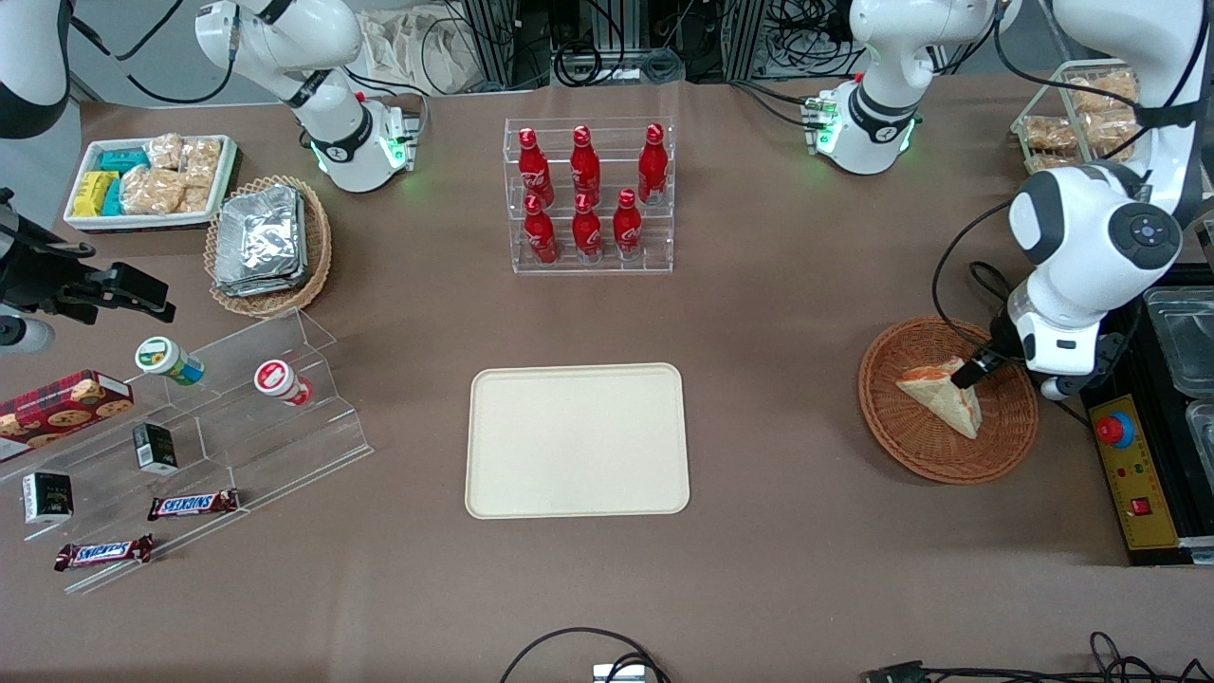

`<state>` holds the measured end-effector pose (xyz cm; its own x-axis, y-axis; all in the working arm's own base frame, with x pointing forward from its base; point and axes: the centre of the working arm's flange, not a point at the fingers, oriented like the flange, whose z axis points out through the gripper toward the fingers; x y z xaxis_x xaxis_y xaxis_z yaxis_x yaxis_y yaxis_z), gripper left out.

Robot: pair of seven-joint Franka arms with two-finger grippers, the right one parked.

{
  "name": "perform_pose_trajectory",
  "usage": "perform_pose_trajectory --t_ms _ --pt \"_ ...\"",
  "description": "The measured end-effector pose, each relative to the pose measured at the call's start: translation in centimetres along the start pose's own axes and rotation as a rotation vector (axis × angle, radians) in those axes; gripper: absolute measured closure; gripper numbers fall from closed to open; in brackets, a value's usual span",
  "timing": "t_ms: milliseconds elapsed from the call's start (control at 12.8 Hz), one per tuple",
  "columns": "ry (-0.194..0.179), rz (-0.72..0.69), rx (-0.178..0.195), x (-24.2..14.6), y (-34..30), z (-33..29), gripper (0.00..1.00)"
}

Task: Place sandwich from basket to tray
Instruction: 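Close the left gripper on the sandwich's crust edge and lift it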

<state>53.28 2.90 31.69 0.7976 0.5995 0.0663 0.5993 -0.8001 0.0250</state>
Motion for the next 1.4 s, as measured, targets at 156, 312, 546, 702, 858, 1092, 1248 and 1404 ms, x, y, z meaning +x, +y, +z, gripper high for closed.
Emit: perform_pose_trajectory --t_ms 156,312,546,702,858,1092,1248,1404 --pt "0.004 -0.018 -0.003 -0.2 -0.1 1.1 0.0" --pt "0.011 -0.039 -0.009 -0.4 0.1 2.1 0.0" --pt "0.019 -0.068 -0.018 -0.7 0.5 3.4 0.0" --pt "0.026 -0.077 -0.025 -0.9 0.7 4.6 0.0" --pt "0.031 -0.077 -0.03 -1.3 0.8 5.9 0.0" --pt "0.028 -0.078 -0.029 -1.4 0.7 7.1 0.0" --pt "0.028 -0.078 -0.029 -1.4 0.7 7.2 0.16" --pt "0.029 -0.079 -0.029 -1.4 0.7 7.2 0.42"
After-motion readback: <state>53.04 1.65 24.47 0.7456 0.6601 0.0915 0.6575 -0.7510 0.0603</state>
